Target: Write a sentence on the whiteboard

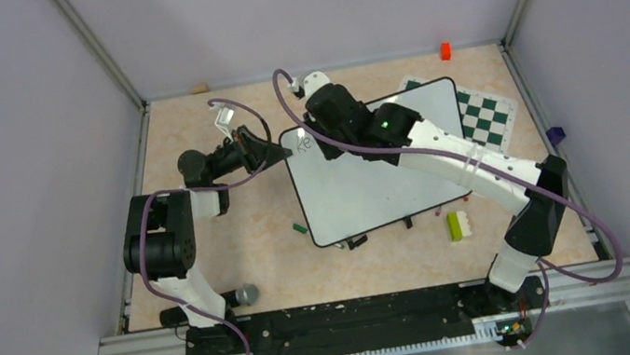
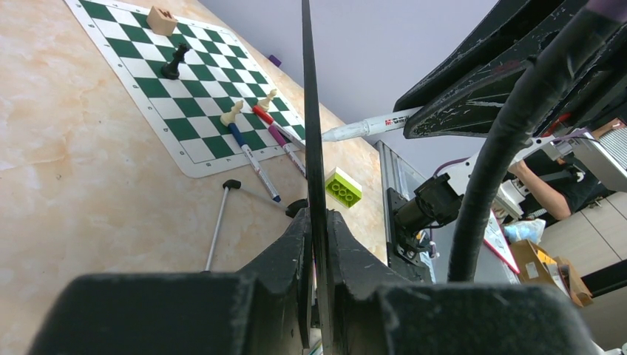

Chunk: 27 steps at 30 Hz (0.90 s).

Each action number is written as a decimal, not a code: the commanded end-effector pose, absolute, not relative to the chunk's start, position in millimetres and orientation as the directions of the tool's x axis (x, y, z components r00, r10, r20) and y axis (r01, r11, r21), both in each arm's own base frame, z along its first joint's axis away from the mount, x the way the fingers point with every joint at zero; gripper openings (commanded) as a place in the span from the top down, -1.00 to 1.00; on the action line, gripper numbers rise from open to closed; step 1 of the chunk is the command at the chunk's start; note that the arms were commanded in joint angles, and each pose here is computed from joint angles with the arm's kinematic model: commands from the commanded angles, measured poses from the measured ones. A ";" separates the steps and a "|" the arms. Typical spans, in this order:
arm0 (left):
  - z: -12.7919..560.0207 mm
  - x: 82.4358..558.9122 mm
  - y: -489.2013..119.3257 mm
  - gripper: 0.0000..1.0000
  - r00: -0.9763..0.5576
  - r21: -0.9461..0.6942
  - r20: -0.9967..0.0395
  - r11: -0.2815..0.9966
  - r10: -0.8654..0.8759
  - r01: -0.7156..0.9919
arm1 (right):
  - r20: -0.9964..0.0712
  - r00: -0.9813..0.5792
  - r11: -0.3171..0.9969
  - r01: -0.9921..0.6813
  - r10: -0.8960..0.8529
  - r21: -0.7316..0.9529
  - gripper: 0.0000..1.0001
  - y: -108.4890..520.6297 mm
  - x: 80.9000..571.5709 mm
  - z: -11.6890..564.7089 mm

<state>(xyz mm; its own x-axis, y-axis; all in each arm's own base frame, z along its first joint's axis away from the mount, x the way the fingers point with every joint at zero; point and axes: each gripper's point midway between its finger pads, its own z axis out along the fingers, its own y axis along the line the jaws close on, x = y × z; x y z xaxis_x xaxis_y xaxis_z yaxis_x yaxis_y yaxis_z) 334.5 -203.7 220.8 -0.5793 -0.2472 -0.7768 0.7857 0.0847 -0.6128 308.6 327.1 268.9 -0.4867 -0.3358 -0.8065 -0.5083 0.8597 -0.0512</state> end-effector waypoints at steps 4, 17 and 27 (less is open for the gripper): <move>232.2 326.3 -204.1 0.86 -0.468 -0.495 -0.854 0.075 -0.228 0.866 | -0.840 -0.448 0.885 -0.460 -0.306 -0.078 1.00 320.9 316.0 289.1; 230.7 326.1 -204.1 0.86 -0.475 -0.502 -0.850 0.075 -0.229 0.862 | -0.848 -0.431 0.896 -0.432 -0.308 -0.106 1.00 319.6 324.7 294.7; 229.3 326.2 -204.1 0.85 -0.481 -0.508 -0.847 0.075 -0.228 0.858 | -0.847 -0.426 0.879 -0.466 -0.318 -0.095 1.00 331.5 326.7 295.0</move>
<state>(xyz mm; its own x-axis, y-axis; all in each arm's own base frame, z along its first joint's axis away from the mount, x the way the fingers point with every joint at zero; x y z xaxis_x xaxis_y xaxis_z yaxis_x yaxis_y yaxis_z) 334.4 -203.7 220.7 -0.5804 -0.2471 -0.7759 0.7847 0.0846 -0.6140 320.0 324.7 280.9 -0.4565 -0.3343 -0.8245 -0.4675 0.8786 -0.0974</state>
